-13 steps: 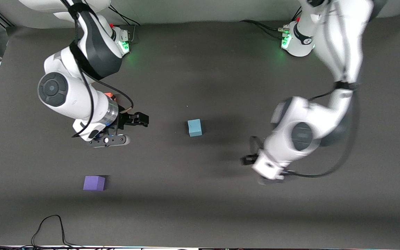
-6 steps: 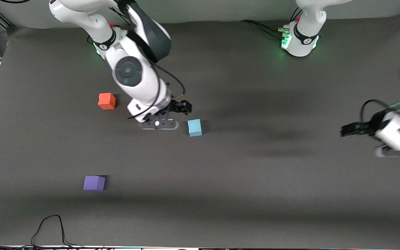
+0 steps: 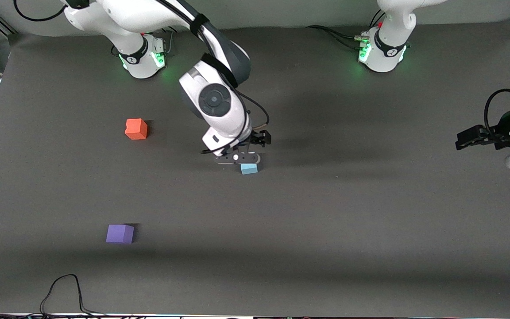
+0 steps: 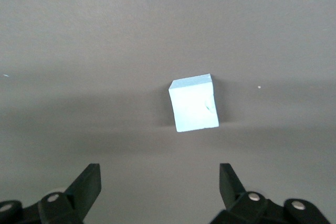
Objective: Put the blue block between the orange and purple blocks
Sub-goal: 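Retract the left gripper while the right gripper grasps the blue block, then carry the blue block with the right gripper toward the orange block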
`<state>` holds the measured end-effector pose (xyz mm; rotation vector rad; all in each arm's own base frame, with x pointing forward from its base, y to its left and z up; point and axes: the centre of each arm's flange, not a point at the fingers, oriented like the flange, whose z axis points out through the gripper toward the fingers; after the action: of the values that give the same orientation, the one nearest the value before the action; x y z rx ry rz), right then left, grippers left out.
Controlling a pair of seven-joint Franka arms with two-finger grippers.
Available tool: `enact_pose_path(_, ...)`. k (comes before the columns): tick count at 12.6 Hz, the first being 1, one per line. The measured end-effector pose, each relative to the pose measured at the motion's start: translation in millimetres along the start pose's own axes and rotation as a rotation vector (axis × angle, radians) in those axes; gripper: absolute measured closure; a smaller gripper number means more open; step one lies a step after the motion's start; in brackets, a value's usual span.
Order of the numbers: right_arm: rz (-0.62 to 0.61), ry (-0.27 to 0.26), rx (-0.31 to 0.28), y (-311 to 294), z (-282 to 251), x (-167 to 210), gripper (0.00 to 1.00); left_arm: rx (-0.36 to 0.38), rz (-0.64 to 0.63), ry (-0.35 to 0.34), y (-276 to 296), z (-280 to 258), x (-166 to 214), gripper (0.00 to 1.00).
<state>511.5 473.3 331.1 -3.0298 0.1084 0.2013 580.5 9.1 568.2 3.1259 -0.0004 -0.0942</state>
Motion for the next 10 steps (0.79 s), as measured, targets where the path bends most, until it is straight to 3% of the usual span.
enact_pose_path(3,-0.033,0.049,-0.052,9.2,57.2,8.4,0.00,0.003,0.002,0.011,1.2,-7.6,-3.8,0.00)
enact_pose_path(7,-0.053,0.076,-0.065,26.3,143.9,11.3,0.00,0.013,0.012,0.038,9.5,-21.5,-7.2,0.00)
enact_pose_path(10,-0.060,0.088,-0.067,31.8,175.0,14.7,0.00,0.017,0.025,0.036,17.6,-28.0,-13.1,0.00)
